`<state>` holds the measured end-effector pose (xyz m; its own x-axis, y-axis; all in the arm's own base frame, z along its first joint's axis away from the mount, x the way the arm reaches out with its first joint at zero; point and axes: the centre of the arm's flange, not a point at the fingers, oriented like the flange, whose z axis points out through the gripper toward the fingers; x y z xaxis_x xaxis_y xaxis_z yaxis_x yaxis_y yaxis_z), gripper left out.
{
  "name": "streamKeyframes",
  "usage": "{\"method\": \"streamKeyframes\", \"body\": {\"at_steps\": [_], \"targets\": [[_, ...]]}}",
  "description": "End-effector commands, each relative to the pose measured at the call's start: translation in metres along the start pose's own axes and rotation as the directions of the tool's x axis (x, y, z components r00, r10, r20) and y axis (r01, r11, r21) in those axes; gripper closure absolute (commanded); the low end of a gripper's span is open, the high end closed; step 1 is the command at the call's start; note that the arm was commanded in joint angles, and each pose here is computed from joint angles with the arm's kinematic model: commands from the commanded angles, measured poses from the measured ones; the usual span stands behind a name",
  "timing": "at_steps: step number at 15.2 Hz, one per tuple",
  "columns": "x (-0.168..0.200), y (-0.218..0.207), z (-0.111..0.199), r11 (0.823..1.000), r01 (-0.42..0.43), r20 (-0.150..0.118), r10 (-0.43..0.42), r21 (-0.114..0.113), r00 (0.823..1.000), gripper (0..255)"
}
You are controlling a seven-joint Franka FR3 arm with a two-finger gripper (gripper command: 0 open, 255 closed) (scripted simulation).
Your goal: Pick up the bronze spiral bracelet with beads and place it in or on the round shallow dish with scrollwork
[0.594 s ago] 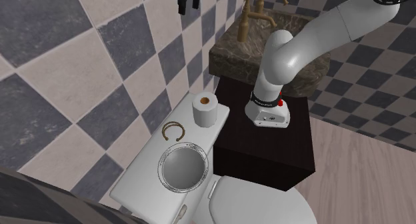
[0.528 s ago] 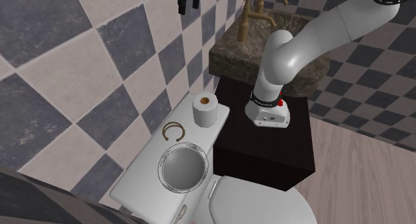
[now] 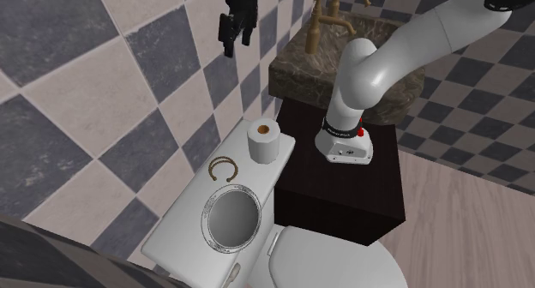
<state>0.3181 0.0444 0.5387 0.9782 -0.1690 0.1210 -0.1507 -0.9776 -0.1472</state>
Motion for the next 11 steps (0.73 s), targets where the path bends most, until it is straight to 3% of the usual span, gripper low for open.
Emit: {"method": "streamKeyframes", "body": {"at_steps": [1, 11], "targets": [[-0.007, -0.013, 0.021, 1.0, 0.004, 0.001, -0.004, -0.003, 1.0, 0], [-0.038, -0.083, 0.129, 0.999, 0.028, 0.012, -0.028, -0.019, 1.0, 0]]}}
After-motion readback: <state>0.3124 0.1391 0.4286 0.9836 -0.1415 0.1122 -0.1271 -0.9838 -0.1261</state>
